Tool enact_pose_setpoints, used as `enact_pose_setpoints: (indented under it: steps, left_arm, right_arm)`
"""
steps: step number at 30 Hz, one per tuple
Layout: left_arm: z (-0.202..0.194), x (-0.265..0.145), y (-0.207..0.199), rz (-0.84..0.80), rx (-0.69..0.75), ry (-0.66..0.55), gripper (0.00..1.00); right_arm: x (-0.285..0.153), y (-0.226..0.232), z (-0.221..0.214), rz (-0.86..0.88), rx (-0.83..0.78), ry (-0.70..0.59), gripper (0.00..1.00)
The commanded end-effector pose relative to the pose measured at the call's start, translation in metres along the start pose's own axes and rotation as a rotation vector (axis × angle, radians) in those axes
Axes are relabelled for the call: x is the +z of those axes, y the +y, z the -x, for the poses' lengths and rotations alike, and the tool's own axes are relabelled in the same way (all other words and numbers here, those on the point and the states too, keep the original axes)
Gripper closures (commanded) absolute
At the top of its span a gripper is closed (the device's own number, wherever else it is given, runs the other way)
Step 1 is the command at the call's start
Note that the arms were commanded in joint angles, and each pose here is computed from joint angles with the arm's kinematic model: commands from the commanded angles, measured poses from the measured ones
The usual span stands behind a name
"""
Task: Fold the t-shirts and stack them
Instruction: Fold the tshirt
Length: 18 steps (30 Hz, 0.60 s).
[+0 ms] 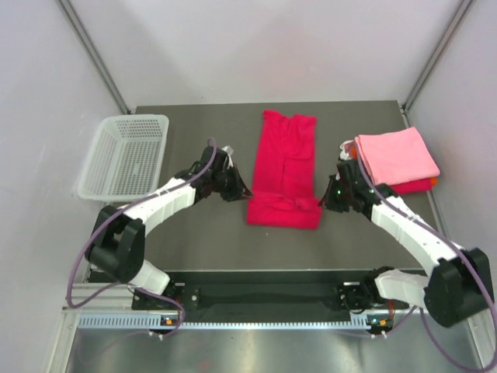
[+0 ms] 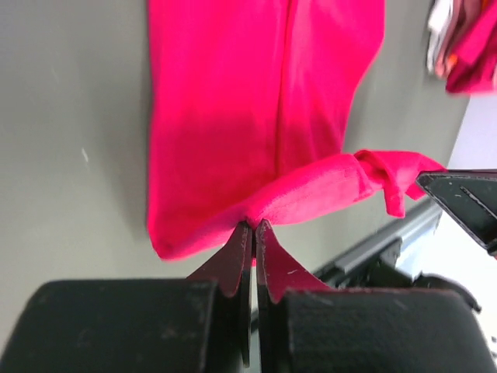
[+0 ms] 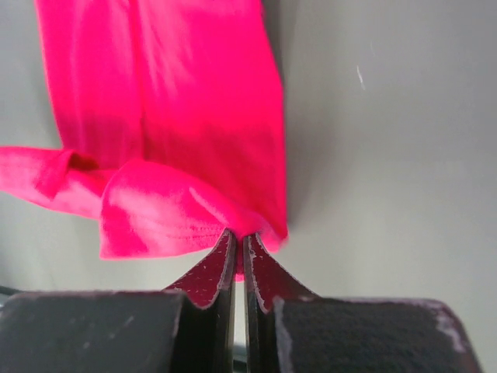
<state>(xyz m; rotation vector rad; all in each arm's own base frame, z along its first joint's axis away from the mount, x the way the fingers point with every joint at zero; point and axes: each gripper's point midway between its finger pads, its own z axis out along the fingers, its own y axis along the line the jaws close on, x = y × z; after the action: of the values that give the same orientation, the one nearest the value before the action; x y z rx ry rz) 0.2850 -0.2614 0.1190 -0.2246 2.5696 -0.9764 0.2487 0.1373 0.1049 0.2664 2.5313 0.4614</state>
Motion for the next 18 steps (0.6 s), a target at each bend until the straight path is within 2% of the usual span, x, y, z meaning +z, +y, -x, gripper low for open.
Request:
enact_pose_setpoints:
  steps: [1,6,14,18]
  left_arm:
    - [0.037,0.008,-0.013,-0.023,0.069,-0.065,1.00]
    - [0.075,0.029,-0.019,-0.067,0.064,-0.093,1.00]
    - [0.129,0.057,-0.017,-0.054,0.066,-0.159,1.00]
    - [0.150,0.072,-0.016,-0.081,0.035,-0.152,1.00]
  right_arm:
    - [0.011,0.020,0.048,0.082,-0.051,-0.058,1.00]
    - [0.043,0.024,0.080,0.092,-0.043,-0.027,1.00]
    - [0.076,0.029,0.135,0.072,-0.036,-0.056,1.00]
    - [0.100,0.022,0.151,0.056,-0.012,-0.041,1.00]
